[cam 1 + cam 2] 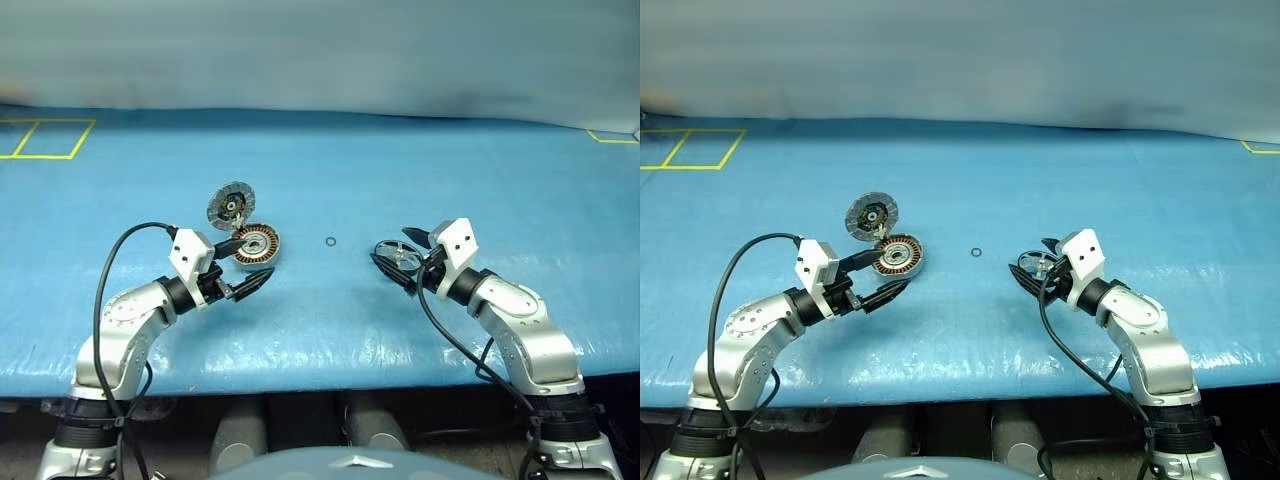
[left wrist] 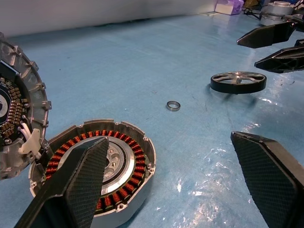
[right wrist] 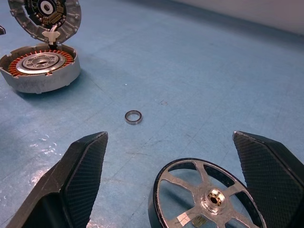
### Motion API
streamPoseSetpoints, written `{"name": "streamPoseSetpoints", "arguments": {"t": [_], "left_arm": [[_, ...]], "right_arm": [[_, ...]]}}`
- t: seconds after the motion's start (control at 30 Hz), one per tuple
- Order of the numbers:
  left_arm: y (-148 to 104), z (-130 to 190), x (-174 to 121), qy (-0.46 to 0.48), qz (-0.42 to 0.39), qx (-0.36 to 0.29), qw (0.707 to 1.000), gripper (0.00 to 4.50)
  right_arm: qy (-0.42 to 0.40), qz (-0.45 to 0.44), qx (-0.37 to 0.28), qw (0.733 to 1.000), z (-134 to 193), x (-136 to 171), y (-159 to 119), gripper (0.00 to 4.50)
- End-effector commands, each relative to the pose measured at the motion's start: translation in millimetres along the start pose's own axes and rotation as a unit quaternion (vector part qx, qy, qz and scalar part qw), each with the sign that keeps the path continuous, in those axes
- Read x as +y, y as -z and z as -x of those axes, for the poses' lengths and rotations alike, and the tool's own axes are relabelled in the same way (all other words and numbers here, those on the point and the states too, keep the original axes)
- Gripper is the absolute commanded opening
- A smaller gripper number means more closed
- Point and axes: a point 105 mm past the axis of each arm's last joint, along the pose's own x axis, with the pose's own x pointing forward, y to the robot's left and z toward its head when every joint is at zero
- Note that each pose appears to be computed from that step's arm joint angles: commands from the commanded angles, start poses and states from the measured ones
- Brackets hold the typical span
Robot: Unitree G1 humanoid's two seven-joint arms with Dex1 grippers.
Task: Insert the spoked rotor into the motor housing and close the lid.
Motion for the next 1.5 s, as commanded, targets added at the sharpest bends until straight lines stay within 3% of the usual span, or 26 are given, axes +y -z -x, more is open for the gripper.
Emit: {"name": "streamPoseSetpoints", "arguments": {"t": [0.03, 1.03, 1.17, 1.27, 1.5], "left_arm": [[-8, -1, -1, 0.007, -0.009, -0.017, 1.000, 4.50], [-9, 2, 4, 0.008, -0.025, 0.003, 1.000, 4.50], [-10, 2, 7, 0.023, -0.077, 0.044, 0.996, 4.50], [-7, -1, 9, 0.063, -0.180, 0.137, 0.972, 4.50], [-22, -11, 19, 0.177, -0.380, 0.300, 0.857, 4.50]], "right_arm": [[0.002, 0.014, -0.023, 1.000, 1, 0, -11, 4.49], [0.006, 0.017, -0.020, 1.000, -1, 1, -8, 4.49], [0.007, 0.016, -0.022, 1.000, -2, 2, -8, 4.49], [0.006, 0.015, -0.023, 1.000, -5, 3, -8, 4.49], [-0.002, 0.018, -0.028, 0.999, -13, 4, -11, 4.49]]}}
